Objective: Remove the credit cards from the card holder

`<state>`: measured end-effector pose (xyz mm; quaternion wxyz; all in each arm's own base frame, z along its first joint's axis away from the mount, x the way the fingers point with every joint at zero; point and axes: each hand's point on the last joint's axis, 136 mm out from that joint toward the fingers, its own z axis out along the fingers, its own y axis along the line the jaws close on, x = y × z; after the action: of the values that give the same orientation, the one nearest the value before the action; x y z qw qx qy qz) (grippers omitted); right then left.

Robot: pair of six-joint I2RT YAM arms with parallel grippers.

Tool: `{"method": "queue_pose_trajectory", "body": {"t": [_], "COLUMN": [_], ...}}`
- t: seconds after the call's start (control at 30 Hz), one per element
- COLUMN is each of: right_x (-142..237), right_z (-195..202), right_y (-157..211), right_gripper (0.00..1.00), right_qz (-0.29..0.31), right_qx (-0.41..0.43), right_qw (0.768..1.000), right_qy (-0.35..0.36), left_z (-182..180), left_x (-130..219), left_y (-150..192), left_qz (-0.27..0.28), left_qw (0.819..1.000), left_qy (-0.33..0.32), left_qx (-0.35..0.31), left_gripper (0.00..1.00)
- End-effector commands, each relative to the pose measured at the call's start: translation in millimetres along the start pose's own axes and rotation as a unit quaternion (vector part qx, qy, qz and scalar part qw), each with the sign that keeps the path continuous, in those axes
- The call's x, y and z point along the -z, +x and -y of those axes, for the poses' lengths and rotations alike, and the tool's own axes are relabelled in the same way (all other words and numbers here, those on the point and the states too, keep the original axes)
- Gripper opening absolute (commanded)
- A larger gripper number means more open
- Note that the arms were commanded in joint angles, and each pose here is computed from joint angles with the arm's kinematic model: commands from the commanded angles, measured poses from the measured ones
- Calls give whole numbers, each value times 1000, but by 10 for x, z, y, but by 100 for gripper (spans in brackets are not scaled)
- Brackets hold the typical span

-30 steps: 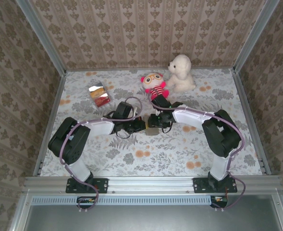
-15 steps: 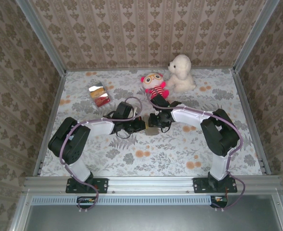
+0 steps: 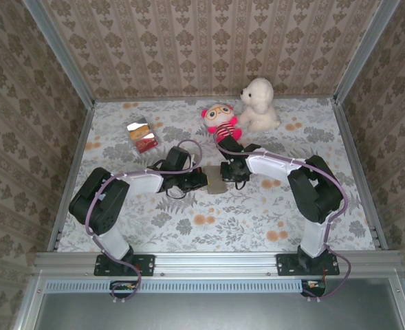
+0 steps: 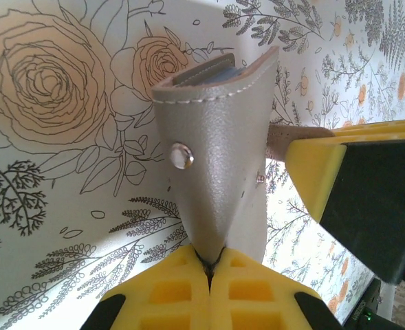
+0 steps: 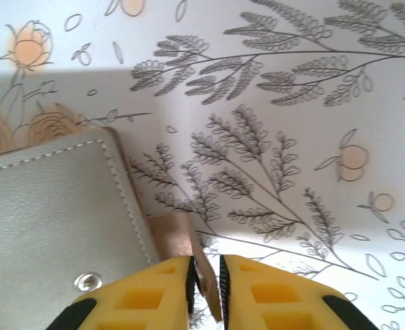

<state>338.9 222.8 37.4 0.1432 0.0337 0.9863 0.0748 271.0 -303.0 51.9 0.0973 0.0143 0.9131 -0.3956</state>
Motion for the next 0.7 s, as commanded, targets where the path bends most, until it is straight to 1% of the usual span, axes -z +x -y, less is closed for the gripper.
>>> {"method": "queue_pose_trajectory", "body": {"t": [0.0,0.13,0.33,0.37,0.47,0.53,0.6,0.63,0.67], "right_x": [31,54,-29,-51,-86,-93,-67,-43,-8], "right_z": [120,98,-66,-107,-129,-129,-135,-138,-150], "right_y": [34,0,38,-2,-15,-46,-86,-110,-135], "right_gripper": [21,22,23,23,21,17,12,8,6], "right_qz": [-3,3,-20,-14,-14,-12,-5,0,5], "right_qx": [-7,-7,2,3,6,8,13,17,22], "right_qw": [1000,1000,1000,1000,999,999,999,999,999], "right_qy": [30,24,-17,-27,-31,-31,-30,-30,-32], "left_z": [-105,-103,-81,-75,-84,-90,-94,-94,-96], "left_x": [17,21,36,43,68,86,116,148,189], "left_y": [43,41,28,26,14,4,-10,-29,-51], "left_qz": [-3,-4,-5,-5,-3,-2,-1,2,6], "left_qw": [1000,1000,1000,1000,1000,999,999,999,998], "left_qy": [-19,-19,-21,-22,-30,-36,-45,-51,-55], "left_qx": [9,9,7,7,7,6,6,7,9], "left_gripper": [0,0,0,0,12,20,32,40,44]}}
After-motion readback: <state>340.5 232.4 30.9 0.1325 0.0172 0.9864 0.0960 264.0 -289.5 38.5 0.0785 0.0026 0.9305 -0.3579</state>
